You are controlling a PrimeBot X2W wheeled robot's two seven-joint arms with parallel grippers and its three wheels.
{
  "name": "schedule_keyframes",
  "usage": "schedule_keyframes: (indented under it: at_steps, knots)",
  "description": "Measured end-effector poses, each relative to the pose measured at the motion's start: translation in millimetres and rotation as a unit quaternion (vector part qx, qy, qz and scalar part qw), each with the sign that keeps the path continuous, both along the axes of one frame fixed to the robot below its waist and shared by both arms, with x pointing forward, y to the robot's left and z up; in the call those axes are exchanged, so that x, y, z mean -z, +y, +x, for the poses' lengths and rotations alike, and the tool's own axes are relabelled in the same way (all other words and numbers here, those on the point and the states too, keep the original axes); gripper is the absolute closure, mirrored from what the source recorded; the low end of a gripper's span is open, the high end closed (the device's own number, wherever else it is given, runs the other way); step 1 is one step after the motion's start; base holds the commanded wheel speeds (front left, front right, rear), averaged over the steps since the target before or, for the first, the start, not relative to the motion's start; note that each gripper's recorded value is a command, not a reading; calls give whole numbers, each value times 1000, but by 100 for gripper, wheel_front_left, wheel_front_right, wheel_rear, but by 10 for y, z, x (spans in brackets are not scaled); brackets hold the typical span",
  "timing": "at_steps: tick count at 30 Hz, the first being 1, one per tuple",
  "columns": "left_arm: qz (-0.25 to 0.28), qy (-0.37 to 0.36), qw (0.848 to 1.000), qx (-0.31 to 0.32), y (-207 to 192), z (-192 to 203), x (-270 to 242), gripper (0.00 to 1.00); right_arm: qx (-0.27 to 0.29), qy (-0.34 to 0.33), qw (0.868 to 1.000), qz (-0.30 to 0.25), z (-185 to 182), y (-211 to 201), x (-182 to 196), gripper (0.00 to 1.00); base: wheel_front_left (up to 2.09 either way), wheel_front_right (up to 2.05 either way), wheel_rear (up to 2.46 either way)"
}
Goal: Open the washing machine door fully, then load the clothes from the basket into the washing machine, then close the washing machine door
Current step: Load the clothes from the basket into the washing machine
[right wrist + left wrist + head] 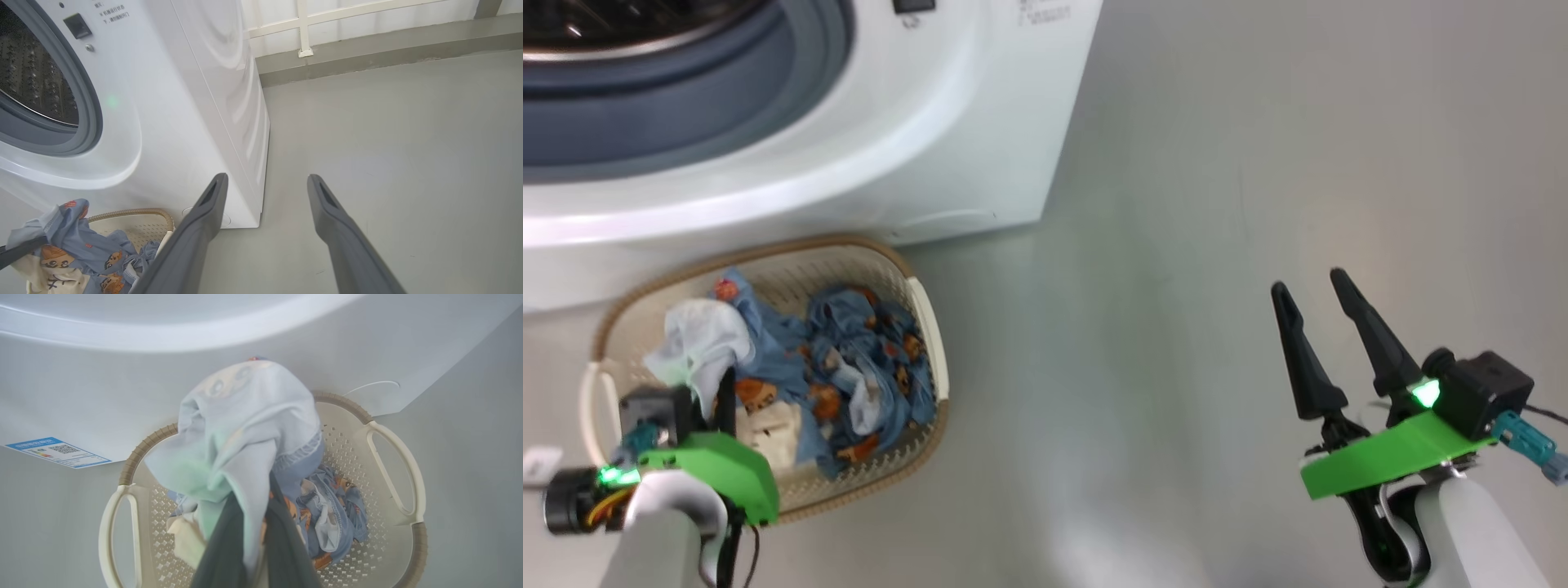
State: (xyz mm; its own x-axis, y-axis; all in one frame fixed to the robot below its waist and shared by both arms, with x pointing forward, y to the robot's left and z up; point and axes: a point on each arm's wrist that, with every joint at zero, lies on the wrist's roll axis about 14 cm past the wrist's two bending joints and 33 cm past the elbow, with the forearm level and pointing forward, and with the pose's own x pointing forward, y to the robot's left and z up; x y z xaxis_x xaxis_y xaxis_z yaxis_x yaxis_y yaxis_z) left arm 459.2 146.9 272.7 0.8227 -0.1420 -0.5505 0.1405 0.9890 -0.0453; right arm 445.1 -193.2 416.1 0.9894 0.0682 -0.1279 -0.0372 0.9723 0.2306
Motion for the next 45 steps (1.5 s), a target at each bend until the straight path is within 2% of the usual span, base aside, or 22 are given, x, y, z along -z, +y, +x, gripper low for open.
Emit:
schedule_keyframes:
  at_steps: [12, 24, 36, 45]
  knots:
    - [-23, -138, 989, -56, 174, -265, -1010, 100, -16, -39, 999, -4, -271, 57, -400, 0, 0, 0, 0]
    - [-32, -276, 957, -88, 349, -652, -2013, 100, -22, -75, 997, -7, -605, 81, -714, 0, 0, 0, 0]
    - [-21, -342, 931, -121, 520, -1096, -2479, 100, -22, -110, 994, -9, -858, 75, -953, 0, 0, 0, 0]
    - [-15, -338, 931, -134, 597, -1210, -2450, 100, -27, -119, 992, -14, -848, 104, -1008, 0, 0, 0, 0]
